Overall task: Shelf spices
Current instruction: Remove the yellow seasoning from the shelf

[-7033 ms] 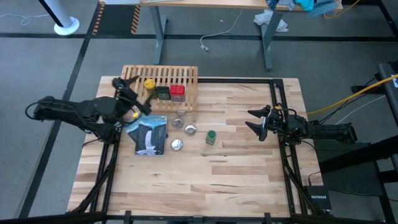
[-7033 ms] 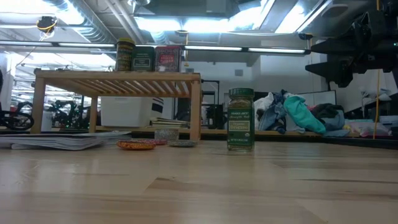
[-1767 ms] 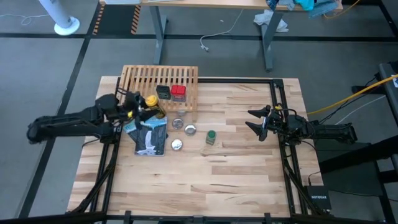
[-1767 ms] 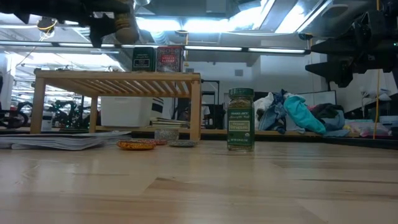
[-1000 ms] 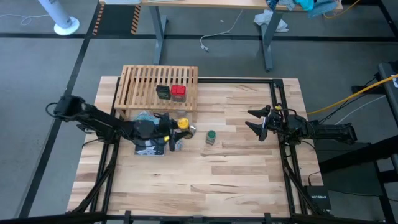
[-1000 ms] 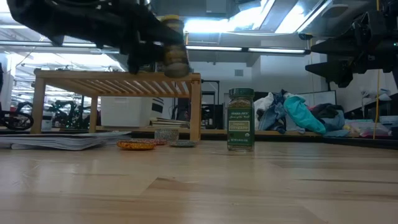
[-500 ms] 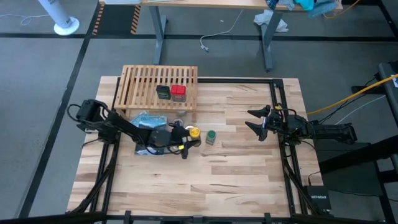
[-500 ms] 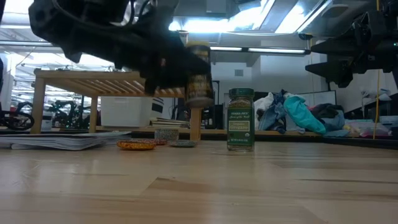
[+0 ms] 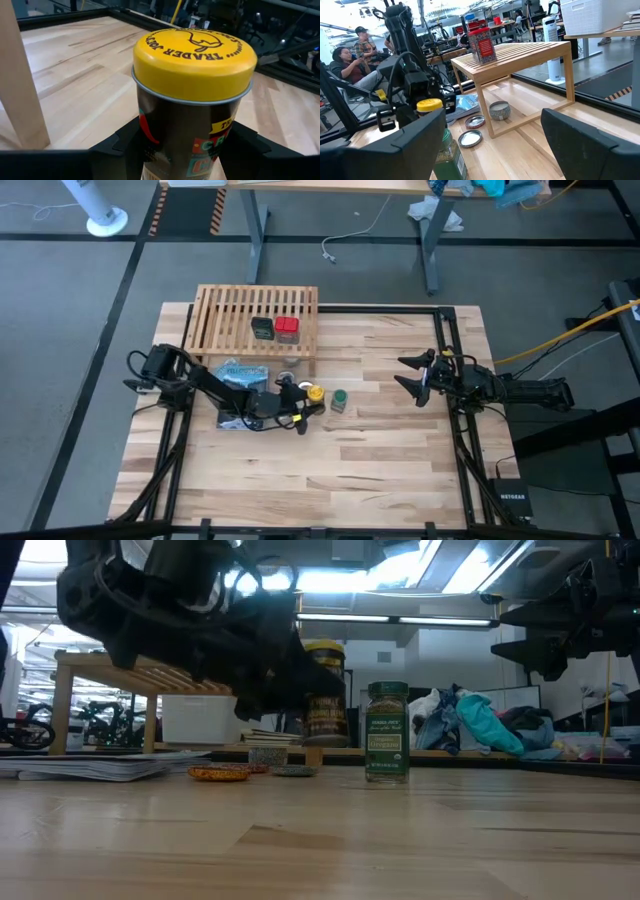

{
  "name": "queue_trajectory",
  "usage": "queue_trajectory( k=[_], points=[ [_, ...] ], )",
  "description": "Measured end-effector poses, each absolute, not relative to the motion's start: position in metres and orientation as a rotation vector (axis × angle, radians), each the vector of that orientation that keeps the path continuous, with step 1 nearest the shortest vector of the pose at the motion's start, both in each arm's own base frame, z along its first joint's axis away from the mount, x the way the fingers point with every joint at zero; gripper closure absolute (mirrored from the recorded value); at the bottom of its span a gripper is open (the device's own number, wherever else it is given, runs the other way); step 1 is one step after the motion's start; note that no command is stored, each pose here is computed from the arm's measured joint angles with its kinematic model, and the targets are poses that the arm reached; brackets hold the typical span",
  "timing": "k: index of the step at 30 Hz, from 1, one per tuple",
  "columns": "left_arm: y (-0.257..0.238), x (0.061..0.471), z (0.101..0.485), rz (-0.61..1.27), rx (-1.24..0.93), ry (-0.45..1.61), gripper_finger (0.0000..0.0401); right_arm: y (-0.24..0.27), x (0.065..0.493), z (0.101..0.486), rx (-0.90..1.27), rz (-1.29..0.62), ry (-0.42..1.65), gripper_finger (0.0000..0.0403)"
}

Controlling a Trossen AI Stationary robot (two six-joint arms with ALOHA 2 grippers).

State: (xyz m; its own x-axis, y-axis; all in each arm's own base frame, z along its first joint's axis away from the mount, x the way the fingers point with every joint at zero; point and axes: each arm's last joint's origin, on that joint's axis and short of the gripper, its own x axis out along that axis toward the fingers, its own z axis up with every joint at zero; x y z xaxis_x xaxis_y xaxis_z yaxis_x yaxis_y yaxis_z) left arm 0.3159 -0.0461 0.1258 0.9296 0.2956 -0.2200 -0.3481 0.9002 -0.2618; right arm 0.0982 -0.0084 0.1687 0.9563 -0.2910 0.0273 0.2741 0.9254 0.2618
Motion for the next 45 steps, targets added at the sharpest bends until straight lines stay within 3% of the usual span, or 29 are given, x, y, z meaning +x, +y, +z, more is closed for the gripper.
queue_trajectory(
  k=[16,39,45],
  points=[
    [-0.042,0.335,0.097,0.412,-0.287,0.212,0.0212,-0.008,0.098,0.169,0.259,-0.29,-0.066,0.0068],
    [-0.036,0.338,0.098,0.386,-0.289,0.186,0.0021,-0.008,0.098,0.169,0.259,-0.29,-0.066,0.0068],
    [-0.037,0.339,0.105,0.362,-0.237,0.155,0.0003,-0.008,0.098,0.169,0.259,-0.29,-0.066,0.0068]
  ],
)
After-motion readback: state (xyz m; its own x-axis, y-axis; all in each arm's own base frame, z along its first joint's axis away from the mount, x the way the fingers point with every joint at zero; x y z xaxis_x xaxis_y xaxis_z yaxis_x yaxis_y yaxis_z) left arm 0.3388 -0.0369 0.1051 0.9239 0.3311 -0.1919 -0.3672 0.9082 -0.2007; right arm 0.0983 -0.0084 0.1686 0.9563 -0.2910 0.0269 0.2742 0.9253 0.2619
